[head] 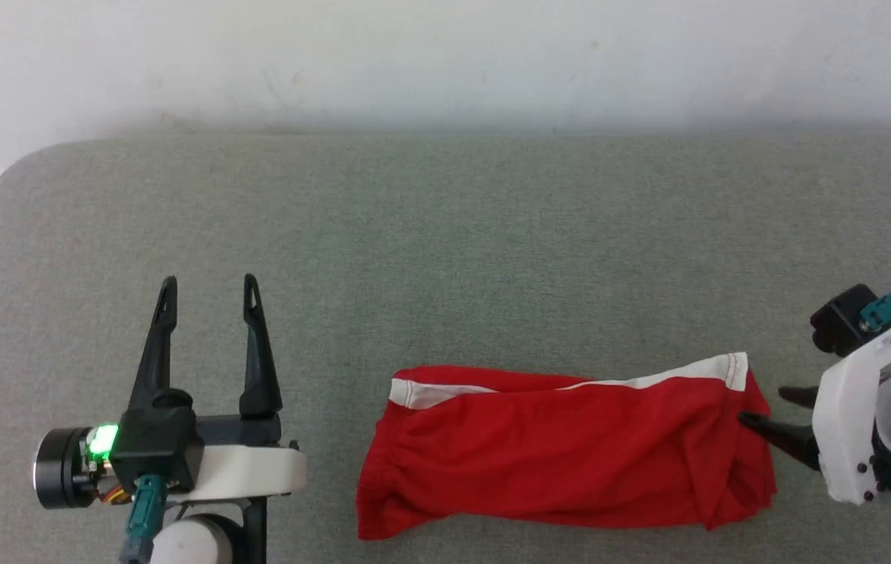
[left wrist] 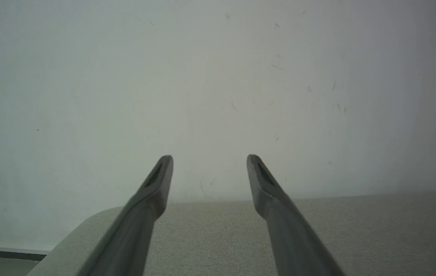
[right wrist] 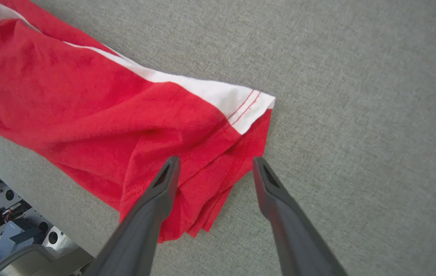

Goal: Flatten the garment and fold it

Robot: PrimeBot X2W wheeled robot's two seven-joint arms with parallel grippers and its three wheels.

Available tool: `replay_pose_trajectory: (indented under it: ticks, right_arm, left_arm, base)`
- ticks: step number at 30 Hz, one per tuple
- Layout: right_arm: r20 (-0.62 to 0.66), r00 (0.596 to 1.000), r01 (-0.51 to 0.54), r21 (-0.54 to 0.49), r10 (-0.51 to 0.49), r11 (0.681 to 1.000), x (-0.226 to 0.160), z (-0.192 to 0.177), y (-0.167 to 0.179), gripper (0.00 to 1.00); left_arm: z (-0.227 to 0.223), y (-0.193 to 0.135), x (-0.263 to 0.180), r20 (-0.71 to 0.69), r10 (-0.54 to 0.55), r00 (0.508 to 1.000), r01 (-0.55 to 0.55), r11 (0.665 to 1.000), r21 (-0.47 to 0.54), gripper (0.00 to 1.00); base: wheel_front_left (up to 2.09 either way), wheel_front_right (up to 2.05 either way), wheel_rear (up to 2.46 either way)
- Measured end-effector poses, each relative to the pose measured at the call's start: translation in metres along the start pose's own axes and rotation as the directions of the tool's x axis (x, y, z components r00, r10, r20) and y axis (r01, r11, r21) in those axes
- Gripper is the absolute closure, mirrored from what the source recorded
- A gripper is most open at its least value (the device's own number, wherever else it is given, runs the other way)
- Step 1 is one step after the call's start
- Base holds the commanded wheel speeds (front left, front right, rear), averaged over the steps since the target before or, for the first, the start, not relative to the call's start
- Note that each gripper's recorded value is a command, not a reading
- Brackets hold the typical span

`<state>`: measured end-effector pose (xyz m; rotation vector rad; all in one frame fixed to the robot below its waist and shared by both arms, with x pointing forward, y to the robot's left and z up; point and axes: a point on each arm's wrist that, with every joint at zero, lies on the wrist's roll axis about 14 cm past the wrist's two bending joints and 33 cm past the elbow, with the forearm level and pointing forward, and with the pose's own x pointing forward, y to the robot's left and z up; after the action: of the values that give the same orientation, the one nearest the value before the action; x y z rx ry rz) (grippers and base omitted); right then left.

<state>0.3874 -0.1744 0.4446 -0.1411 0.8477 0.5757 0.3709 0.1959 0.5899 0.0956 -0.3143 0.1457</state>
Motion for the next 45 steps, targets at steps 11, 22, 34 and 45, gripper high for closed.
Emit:
replay_pose_trajectory:
  ticks: [11, 22, 34, 45]
  right_arm:
    - [-0.108, 0.993, -0.031, 0.163, 0.049, 0.986, 0.053, -0.049, 0.018, 0.00]
    - [-0.049, 0.998, -0.025, 0.169, 0.034, 0.985, 0.049, -0.047, 0.021, 1.00]
    - [0.080, 0.992, 0.092, 0.126, -0.103, 0.988, -0.007, -0.028, -0.026, 1.00]
    - [0.133, 0.985, 0.105, 0.026, -0.107, 0.994, -0.048, -0.016, -0.026, 1.00]
  left_arm:
    - [-0.036, 0.002, -0.008, -0.097, -0.056, 0.994, 0.052, 0.998, -0.036, 0.00]
    - [-0.047, 0.010, -0.015, -0.129, -0.058, 0.990, 0.059, 0.998, -0.001, 0.00]
    - [-0.043, 0.009, -0.019, -0.117, -0.061, 0.991, 0.065, 0.997, 0.037, 0.00]
    - [-0.038, 0.009, -0.022, -0.103, -0.062, 0.993, 0.066, 0.997, 0.038, 0.00]
  base:
    - [0.00, 0.00, 0.00]
    - [0.00, 0.00, 0.00]
    - [0.00, 0.00, 0.00]
    - [0.00, 0.00, 0.00]
